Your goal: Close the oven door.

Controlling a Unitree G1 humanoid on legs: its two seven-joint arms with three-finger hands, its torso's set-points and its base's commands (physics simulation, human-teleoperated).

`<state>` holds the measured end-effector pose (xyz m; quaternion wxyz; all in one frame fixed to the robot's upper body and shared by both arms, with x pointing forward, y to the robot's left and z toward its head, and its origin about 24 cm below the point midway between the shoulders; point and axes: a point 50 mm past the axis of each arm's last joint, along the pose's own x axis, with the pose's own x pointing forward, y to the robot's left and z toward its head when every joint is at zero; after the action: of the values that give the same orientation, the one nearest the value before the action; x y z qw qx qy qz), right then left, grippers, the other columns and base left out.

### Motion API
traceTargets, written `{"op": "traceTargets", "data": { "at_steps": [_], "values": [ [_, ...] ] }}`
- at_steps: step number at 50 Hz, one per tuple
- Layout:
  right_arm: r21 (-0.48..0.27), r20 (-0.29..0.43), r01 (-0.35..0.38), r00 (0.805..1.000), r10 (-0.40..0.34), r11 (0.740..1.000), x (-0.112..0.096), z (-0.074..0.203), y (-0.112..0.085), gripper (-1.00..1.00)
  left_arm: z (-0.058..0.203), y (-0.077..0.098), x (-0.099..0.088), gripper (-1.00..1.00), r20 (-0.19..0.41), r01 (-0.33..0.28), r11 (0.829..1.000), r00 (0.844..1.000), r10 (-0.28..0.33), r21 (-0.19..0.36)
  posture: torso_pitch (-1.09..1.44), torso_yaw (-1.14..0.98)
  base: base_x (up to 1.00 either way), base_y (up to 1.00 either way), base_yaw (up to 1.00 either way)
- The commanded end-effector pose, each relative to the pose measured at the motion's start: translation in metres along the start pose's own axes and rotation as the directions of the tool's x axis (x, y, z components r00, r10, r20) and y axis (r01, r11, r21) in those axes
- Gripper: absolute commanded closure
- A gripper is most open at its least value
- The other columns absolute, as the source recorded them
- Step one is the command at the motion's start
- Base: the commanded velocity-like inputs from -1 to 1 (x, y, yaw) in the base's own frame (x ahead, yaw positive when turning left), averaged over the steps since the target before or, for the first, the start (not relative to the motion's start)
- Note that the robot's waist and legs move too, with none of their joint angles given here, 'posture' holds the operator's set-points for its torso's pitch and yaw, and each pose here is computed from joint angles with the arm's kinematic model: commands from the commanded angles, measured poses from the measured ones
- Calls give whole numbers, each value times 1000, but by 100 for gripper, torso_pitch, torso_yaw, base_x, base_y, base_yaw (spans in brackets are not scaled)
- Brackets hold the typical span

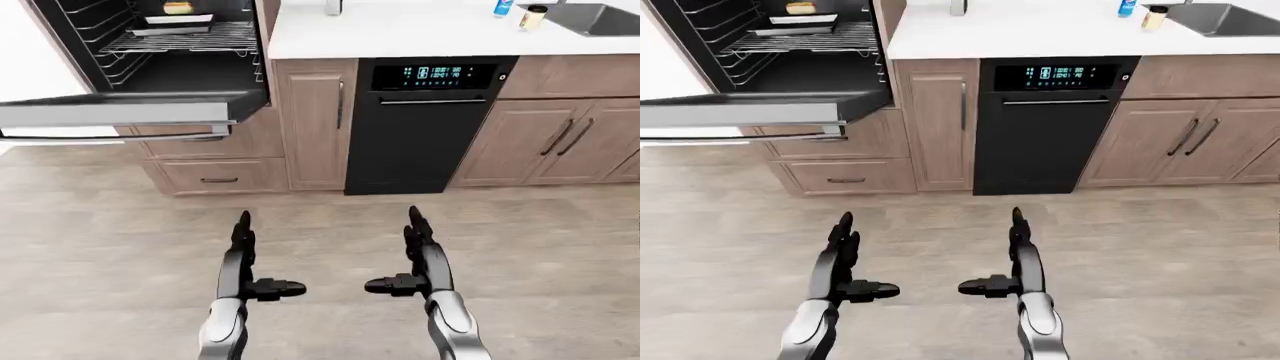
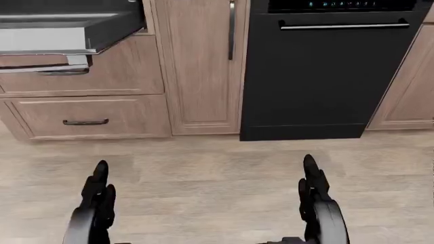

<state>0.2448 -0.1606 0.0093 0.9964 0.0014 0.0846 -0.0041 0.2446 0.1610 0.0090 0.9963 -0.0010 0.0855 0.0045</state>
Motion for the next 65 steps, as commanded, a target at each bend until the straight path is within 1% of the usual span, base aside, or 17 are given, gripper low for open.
{"op": "traceTargets", "data": {
  "at_steps": [1, 10, 19, 21, 24, 25, 27, 30, 32, 33, 35, 39, 41, 43, 45, 47, 65],
  "values": [
    [-3, 173, -7, 985, 7, 1000, 4, 34, 1, -100, 33, 0, 4, -100, 173, 5, 1000, 985, -2, -14, 0, 0, 0, 0, 0],
    [8, 191, 3, 982, -4, 1000, 3, 37, 0, -100, 34, 4, 3, -100, 178, 0, 1000, 984, 1, -5, 0, 0, 0, 0, 0],
    [-40, 228, 68, 972, -57, 997, 6, 41, -19, -100, 29, 30, 3, -100, 193, -59, 998, 980, 55, 14, 0, 0, 0, 0, 0],
    [-33, 226, 72, 972, -63, 997, 6, 41, -25, -100, 28, 35, 1, -100, 272, -62, 996, 961, 42, 67, 0, 0, 0, 0, 0],
    [7, 207, 120, 971, -119, 993, 7, 27, -40, -100, 28, 45, -2, -100, 335, -85, 996, 940, 69, 31, 0, 0, 0, 0, 0],
    [37, 193, 121, 973, -126, 992, 7, 21, -44, -100, 24, 46, -3, -100, 314, -71, 997, 947, 61, 21, 0, 0, 0, 0, 0],
    [-38, 185, 159, 971, -150, 986, 8, 7, -48, -100, 18, 55, -4, -100, 365, -110, 994, 926, 96, 17, 0, 0, 0, 0, 0],
    [0, 171, 144, 975, -141, 990, 6, -8, -55, -100, 0, 61, -7, -100, 314, -122, 992, 941, 126, -31, 0, 0, 0, 0, 0],
    [-18, 135, 146, 981, -142, 989, 4, -26, -62, -100, -22, 66, -9, -100, 237, -109, 991, 967, 89, 74, 0, 0, 0, 0, 0],
    [-11, 113, 145, 983, -143, 989, 1, -35, -66, -100, -33, 74, -10, -100, 187, -152, 988, 972, 144, 29, 0, 0, 0, 0, 0],
    [-15, 80, 149, 986, -148, 989, -1, -46, -70, -100, -43, 80, -12, -100, 173, -176, 983, 968, 181, -42, 0, 0, 0, 0, 0],
    [-28, 16, 158, 987, -158, 987, -11, -74, -81, -100, -74, 86, -24, -100, 104, -179, 984, 979, 176, 21, 0, 0, 0, 0, 0],
    [-14, 0, 177, 984, -177, 984, -18, -82, -89, -100, -86, 88, -29, -100, 31, -177, 984, 984, 177, -4, 0, 0, 0, 0, 0],
    [-36, -14, 188, 982, -189, 982, -26, -88, -93, -100, -90, 89, -34, -100, 25, -170, 985, 985, 171, -39, 0, 0, 0, 0, 0],
    [15, -30, 211, 977, -211, 977, -29, -91, -96, -100, -95, 91, -40, -100, 25, -187, 970, 981, 193, -154, 0, 0, 0, 0, 0],
    [18, -38, 216, 976, -216, 976, -32, -94, -97, -100, -101, 90, -47, -100, 0, -192, 976, 981, 193, -105, 0, 0, 0, 0, 0],
    [2, -158, 248, 957, -244, 969, -66, -122, -94, -100, -121, 89, -78, -100, -64, -258, 963, 965, 253, -80, 0, 0, 0, 0, 0]
  ]
}}
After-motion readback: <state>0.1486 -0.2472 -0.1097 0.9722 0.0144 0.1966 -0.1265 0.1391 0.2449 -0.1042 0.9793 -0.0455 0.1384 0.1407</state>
